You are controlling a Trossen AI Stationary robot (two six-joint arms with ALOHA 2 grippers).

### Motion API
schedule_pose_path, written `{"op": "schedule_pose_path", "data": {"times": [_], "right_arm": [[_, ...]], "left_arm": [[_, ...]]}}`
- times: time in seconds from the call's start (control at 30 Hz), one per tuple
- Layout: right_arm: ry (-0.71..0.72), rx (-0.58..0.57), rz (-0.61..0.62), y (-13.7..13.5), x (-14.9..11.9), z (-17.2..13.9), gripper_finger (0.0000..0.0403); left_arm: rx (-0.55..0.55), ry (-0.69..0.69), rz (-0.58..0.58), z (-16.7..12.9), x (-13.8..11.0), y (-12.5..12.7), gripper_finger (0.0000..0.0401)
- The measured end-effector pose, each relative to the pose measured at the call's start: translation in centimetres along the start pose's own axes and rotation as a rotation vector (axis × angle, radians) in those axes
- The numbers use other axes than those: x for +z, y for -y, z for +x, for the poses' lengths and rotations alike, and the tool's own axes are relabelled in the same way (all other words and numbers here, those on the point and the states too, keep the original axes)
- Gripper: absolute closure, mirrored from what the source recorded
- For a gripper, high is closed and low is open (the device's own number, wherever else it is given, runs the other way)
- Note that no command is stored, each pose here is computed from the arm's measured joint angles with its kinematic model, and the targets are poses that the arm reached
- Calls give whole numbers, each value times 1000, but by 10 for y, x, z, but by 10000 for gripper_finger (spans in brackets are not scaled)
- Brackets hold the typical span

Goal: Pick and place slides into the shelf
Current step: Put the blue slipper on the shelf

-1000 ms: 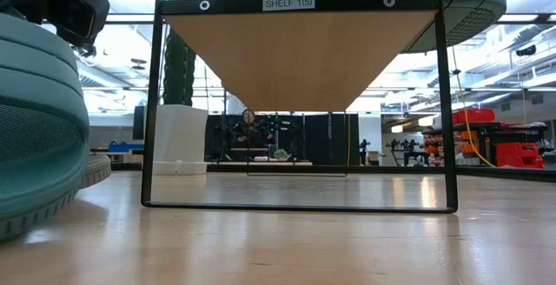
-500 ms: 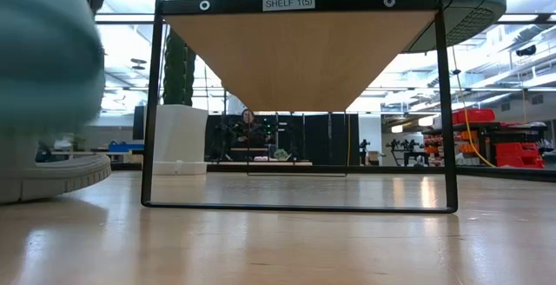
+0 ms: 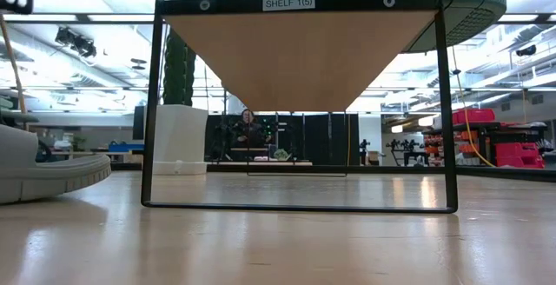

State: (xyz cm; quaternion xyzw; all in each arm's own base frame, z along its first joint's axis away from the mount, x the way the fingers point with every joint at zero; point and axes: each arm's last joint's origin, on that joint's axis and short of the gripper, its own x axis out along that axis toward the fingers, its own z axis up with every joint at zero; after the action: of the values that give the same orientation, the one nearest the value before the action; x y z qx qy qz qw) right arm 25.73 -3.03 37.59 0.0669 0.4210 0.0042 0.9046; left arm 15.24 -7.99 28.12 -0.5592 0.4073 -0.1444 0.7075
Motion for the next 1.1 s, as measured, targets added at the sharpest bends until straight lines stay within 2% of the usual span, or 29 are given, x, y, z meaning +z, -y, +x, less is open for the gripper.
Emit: {"op": "schedule_pose_path", "data": {"times": [0.2, 0.4, 0.67, 0.77, 0.9, 1.1], "right_arm": [[-7, 0, 1, 0, -1, 0, 275], [-16, 0, 5, 0, -3, -4, 276], [58, -12, 52, -5, -13, -37, 292], [104, -26, 78, -7, -18, -53, 296], [160, -41, 112, -9, -25, -72, 298], [221, -45, 138, -11, -34, -92, 298]], "left_arm": [[-106, 153, 55, -15, 1, 11, 325], [-97, 358, 77, -25, 4, 12, 309], [-93, 622, 85, -30, 13, 16, 325], [-128, 697, 111, -33, 19, 20, 322], [-171, 778, 152, -35, 29, 27, 310], [-163, 809, 162, -23, 50, 26, 325]]}}
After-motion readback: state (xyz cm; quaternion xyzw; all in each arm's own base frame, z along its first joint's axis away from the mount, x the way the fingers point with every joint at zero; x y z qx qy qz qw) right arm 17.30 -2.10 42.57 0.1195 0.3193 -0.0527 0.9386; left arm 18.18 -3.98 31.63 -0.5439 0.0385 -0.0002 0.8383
